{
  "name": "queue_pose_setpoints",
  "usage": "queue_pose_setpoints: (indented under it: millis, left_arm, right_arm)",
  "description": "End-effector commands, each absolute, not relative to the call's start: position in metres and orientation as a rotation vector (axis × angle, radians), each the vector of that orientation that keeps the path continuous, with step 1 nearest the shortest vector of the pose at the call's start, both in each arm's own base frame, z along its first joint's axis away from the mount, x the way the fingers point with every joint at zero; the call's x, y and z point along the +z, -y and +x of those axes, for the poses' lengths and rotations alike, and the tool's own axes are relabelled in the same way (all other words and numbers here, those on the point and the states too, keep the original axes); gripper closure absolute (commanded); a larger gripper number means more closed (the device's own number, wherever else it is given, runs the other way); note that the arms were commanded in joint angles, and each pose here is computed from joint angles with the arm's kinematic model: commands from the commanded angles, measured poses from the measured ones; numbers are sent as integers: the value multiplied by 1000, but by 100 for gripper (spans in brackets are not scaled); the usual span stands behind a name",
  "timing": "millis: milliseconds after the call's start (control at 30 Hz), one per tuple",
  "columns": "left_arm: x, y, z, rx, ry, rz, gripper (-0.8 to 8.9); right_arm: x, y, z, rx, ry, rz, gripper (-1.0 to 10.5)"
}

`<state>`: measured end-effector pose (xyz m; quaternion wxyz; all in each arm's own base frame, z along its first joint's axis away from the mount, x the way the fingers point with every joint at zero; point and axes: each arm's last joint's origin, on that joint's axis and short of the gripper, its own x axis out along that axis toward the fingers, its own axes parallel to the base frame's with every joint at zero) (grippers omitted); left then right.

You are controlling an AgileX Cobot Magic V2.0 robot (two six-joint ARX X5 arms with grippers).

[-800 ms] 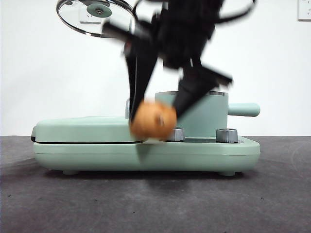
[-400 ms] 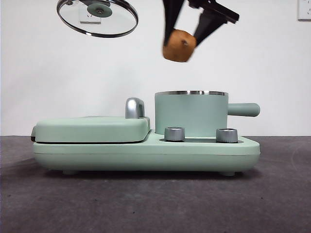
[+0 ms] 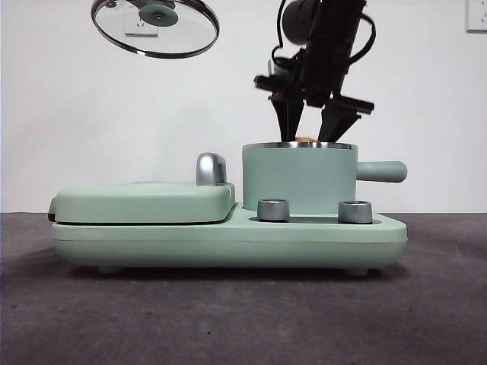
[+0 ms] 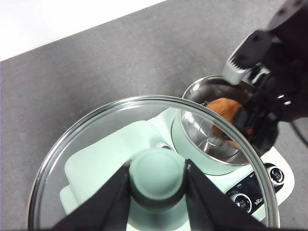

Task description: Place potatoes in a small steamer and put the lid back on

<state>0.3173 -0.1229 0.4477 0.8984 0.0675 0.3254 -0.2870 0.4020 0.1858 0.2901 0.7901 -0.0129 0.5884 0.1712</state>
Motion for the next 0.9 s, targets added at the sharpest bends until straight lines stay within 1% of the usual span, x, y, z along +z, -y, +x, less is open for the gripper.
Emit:
queue_pose_setpoints:
  millis: [33,67,133,167,200,300,400,467,567,667,767,900]
  left_arm:
    - [461,124,315,-608,-606,146,796]
    - [461,124,315,-608,-606,146,796]
    - [461,124,315,-608,-605,145,796]
    - [461,124,315,-608,-606,144,796]
    - [461,124,315,-612,-606,142,796]
    - [461,128,313,-630,-604,143,796]
    - [461,132,312,-641,-602,146,796]
    - [462,134,311,-649,-594,148,796]
    - [463,142,309,-671,-579,155,796]
    - [463,152,305,-701,-567,163,796]
    - [463,161,302,-731,-555,174,796]
    - [461,174,299,-767,-556,185,797]
  right_arm:
    - [285,-191,408,390,-1256,-51,759]
    - [285,-191,408,394,-1253,-54,707]
    - [286,-191,409,398,-1243,-55,560]
    - [286,-191,409,398,-1243,-55,505]
    - [287,-191,408,399,-1243,-53,485]
    - [303,-187,401,398,-1244,-59,484]
    - [336,-178,380,407,-1208,-63,485]
    - [361,-169,362,388,-1173,-76,485]
    - [394,-152,329,298,-1124,-131,487]
    - [421,-132,287,292,-1061,-127,487]
    - [428,-111,241,292,-1039,-127,487]
    - [415,-83,178,331,-919,-84,487]
